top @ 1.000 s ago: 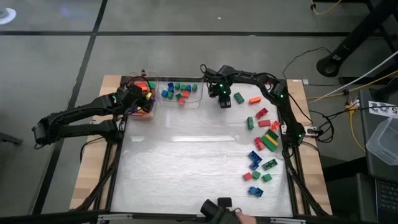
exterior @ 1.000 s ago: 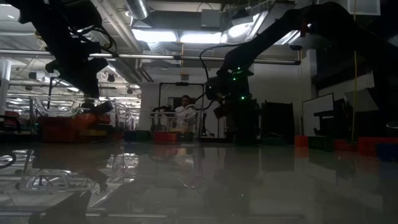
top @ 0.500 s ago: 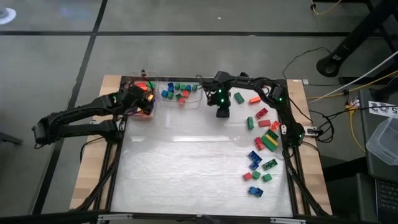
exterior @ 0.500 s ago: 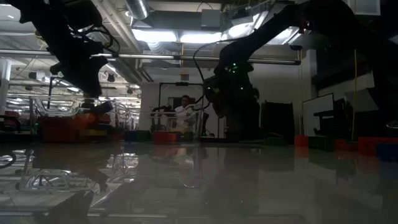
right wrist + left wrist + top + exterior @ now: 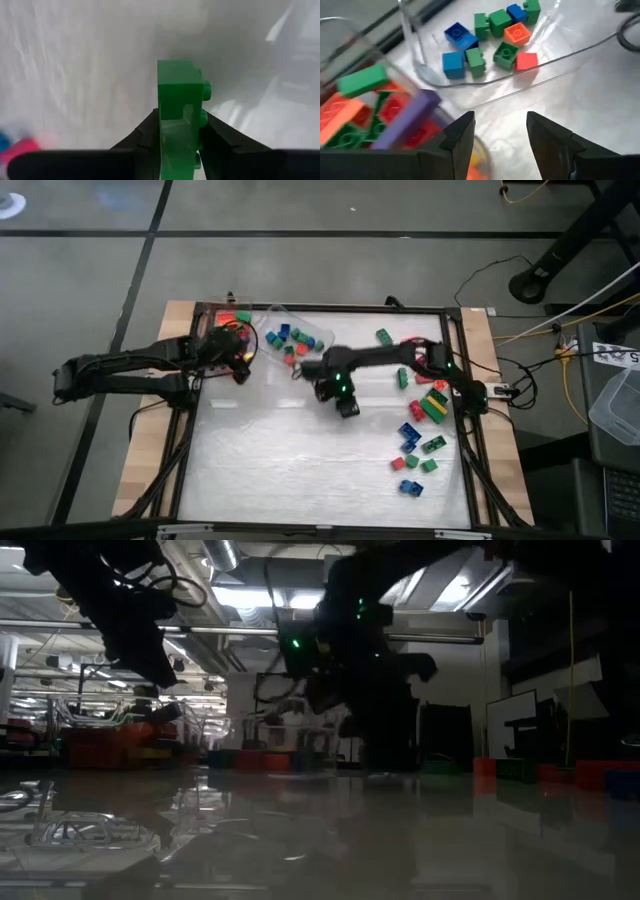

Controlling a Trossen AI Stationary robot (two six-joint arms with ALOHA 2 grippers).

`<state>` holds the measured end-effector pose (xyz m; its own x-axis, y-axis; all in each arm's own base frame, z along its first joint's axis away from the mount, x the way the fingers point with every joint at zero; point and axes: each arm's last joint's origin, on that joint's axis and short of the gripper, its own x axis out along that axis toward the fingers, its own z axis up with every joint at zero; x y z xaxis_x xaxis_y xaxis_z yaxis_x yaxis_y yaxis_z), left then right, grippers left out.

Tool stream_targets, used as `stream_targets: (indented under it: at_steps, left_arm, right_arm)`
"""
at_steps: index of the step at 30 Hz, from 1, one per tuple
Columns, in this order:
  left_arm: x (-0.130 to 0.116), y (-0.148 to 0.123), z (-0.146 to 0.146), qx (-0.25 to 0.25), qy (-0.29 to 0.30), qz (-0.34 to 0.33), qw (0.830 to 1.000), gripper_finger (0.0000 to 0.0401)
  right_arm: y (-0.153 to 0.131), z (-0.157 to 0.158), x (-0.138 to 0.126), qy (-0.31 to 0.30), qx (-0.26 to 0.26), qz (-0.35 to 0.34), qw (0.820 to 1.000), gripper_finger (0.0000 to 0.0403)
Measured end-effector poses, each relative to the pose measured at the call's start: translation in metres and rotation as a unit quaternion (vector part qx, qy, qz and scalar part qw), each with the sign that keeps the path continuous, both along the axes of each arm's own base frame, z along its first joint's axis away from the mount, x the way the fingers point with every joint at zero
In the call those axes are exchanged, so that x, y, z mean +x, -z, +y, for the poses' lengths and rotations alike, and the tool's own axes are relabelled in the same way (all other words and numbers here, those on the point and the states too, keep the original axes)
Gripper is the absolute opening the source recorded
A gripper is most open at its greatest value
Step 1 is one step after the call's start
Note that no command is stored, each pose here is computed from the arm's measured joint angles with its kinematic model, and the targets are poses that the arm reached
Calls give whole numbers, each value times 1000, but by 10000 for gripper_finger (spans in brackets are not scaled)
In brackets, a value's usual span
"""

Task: Sort blocks by size
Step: Put the large green game piece into the left transparent bin

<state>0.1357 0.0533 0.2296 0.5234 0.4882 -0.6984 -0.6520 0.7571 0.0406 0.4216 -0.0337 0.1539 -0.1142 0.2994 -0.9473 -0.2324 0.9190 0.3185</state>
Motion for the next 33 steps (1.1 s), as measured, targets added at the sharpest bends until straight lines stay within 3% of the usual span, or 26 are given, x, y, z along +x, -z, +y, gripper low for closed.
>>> stream_targets:
  at_steps: [5, 10, 20, 30, 33]
  left_arm:
    - [3, 0, -7, -4, 28, -2, 1000, 169]
    - [4, 0, -12, -21, 21, -16, 999, 169]
    - [6, 0, -20, -38, 33, -27, 998, 169]
    - [7, 0, -23, -38, 43, -27, 998, 169]
    - [7, 0, -23, -39, 42, -27, 998, 169]
  right_arm:
    - [2, 35, 10, -71, -106, -41, 991, 99]
    - [1, 36, 14, -83, -199, -61, 975, 95]
    - [1, -33, 19, 0, -228, -92, 969, 94]
    - [0, -124, -1, 120, -246, -82, 958, 96]
    - [0, -140, -7, 148, -212, -90, 962, 97]
